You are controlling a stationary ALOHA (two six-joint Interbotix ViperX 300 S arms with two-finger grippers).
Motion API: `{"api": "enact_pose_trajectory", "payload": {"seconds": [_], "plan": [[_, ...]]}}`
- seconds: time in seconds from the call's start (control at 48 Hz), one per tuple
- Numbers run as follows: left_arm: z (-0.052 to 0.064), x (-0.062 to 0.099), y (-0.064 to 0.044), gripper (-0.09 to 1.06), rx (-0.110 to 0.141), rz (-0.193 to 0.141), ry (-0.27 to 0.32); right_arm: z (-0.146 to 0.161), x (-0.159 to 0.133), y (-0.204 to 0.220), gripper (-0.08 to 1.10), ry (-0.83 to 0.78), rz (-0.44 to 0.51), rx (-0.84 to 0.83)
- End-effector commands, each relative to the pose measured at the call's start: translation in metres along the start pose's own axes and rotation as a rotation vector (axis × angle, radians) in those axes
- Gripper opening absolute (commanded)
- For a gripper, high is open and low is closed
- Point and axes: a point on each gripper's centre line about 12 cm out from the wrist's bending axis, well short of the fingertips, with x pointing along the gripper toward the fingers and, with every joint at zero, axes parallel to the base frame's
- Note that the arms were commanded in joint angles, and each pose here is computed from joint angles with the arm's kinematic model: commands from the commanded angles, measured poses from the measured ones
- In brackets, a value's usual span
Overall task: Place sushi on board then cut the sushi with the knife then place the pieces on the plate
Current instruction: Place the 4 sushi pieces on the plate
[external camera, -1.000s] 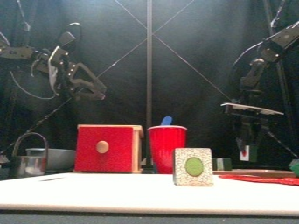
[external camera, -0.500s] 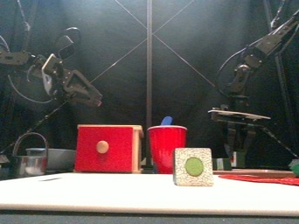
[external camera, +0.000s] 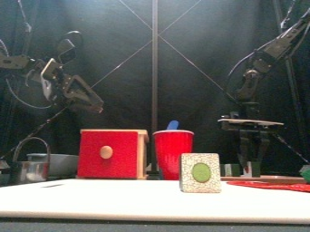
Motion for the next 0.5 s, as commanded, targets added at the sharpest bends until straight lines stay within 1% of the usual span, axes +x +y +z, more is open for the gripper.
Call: {"api": "enact_pose_trajectory", "payload": {"seconds": [0.021, 0.208, 0.271, 0.396, 0.438, 0.5], "plan": [[0.0044, 0.0016, 0.0010, 0.78, 0.003, 0.003, -0.014, 0.0017, -0.0058, 0.0042, 0.54, -0.016, 0.022, -0.006], [0.0044, 0.0016, 0.0026, 0.78, 0.002, 0.009, -0.014, 0.0005, -0.0047, 0.0045, 0.57, -0.013, 0.023, -0.006], [0.0044, 0.0016, 0.0037, 0.78, 0.002, 0.013, -0.014, -0.0001, -0.0048, 0.0051, 0.60, -0.014, 0.024, -0.010], [0.0046, 0.0016, 0.0029, 0.78, 0.003, 0.010, -0.015, -0.0007, -0.0052, 0.0062, 0.69, -0.013, 0.028, -0.009], [0.0046, 0.0016, 0.0038, 0.78, 0.001, 0.013, -0.015, -0.0010, -0.0053, 0.0064, 0.71, -0.013, 0.028, -0.010], [0.0044, 0.0016, 0.0030, 0.78, 0.001, 0.010, -0.014, -0.0002, -0.0055, 0.0066, 0.73, -0.015, 0.029, -0.002]]}}
